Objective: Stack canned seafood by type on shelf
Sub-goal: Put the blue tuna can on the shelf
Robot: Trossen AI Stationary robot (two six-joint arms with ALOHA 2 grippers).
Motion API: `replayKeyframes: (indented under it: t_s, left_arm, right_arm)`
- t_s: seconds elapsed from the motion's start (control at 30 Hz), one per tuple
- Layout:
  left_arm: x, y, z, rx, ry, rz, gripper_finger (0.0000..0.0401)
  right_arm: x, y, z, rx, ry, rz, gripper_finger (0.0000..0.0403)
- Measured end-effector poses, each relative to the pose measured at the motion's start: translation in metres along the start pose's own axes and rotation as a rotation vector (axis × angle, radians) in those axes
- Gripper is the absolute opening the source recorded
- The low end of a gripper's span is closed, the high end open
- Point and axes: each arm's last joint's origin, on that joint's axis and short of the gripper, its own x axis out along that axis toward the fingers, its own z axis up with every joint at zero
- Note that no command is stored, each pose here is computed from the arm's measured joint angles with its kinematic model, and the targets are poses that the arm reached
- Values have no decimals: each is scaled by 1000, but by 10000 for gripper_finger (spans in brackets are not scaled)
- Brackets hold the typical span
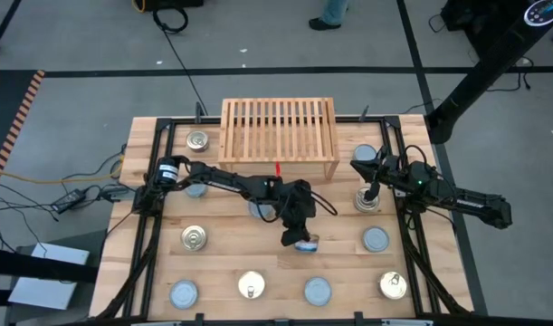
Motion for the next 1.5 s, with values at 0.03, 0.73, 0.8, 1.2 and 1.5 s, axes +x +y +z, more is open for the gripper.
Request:
replayKeyframes:
  t_s: [0.03, 0.73, 0.8, 1.2, 1.5]
  left_arm:
    - [0, 0, 0, 1, -3, 8, 11]
    - [-3, 6, 2, 48, -17, 41, 80]
    - [-5, 9, 2, 56, -17, 50, 81]
    - [-12, 20, 7, 125, -38, 70, 83]
    - [-13, 20, 8, 157, -42, 72, 83]
  right_arm:
    - [0, 0, 0, 0, 0, 0, 32]
    - [0, 0, 0, 0, 0, 0, 32]
    - [0, 0, 0, 0, 0, 0, 32]
    - [0, 0, 0, 0, 0, 0, 32]
    - [0, 0, 0, 0, 0, 0, 32]
